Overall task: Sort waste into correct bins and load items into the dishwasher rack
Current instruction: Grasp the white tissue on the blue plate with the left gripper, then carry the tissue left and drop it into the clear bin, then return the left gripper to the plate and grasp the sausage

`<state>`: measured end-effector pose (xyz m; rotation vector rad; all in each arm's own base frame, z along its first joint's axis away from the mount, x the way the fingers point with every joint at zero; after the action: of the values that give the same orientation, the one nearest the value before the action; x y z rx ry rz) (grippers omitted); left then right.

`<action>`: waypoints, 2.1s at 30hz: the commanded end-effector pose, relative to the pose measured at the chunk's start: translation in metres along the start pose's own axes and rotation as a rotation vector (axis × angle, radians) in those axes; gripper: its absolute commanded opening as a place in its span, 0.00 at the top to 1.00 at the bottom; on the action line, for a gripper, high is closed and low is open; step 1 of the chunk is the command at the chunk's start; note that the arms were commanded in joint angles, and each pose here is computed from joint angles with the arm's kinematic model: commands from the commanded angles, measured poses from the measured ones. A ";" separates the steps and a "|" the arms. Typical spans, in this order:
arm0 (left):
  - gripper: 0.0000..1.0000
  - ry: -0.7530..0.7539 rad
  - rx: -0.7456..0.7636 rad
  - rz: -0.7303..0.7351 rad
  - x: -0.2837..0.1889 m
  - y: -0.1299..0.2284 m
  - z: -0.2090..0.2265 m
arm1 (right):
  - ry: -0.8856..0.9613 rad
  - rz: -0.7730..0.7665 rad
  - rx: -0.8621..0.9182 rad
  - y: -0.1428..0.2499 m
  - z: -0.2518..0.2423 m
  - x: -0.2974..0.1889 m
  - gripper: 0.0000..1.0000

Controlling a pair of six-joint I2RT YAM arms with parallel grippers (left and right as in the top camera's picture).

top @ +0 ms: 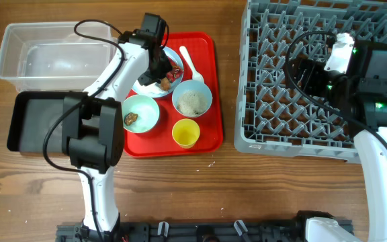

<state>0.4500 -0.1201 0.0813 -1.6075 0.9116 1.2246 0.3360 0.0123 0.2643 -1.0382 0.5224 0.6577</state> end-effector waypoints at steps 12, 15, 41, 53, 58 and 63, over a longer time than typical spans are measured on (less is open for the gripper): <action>0.96 0.085 -0.061 -0.374 -0.155 -0.069 0.058 | -0.004 -0.008 0.002 -0.004 0.001 0.001 0.00; 0.96 -0.104 -0.150 -0.434 -0.144 -0.090 0.106 | -0.004 -0.008 0.004 -0.004 0.001 0.001 0.00; 0.20 0.109 0.204 0.070 -0.001 -0.011 0.015 | -0.003 -0.003 0.006 -0.003 0.001 0.001 0.00; 0.53 0.106 0.300 0.090 0.048 -0.007 0.008 | -0.003 -0.003 0.007 -0.003 0.001 0.001 0.00; 0.84 0.107 0.302 0.091 0.047 -0.006 0.007 | -0.003 -0.003 0.007 -0.003 0.001 0.001 0.00; 0.88 0.116 0.296 0.063 -0.001 -0.021 0.003 | -0.007 -0.001 0.014 -0.003 0.001 0.001 0.00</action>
<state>0.4575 -0.1069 0.0547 -1.4014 1.1910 1.0508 0.3369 0.0122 0.2649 -1.0367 0.5192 0.6538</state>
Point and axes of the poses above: each gripper's point midway between its finger pads, its own x axis out along the fingers, its own z axis along the line the jaws close on, y = z × x, the point moved 4 cm from there along -x, back along the fingers, and after that the axes turned 6 degrees about x, right-handed, at the moved point
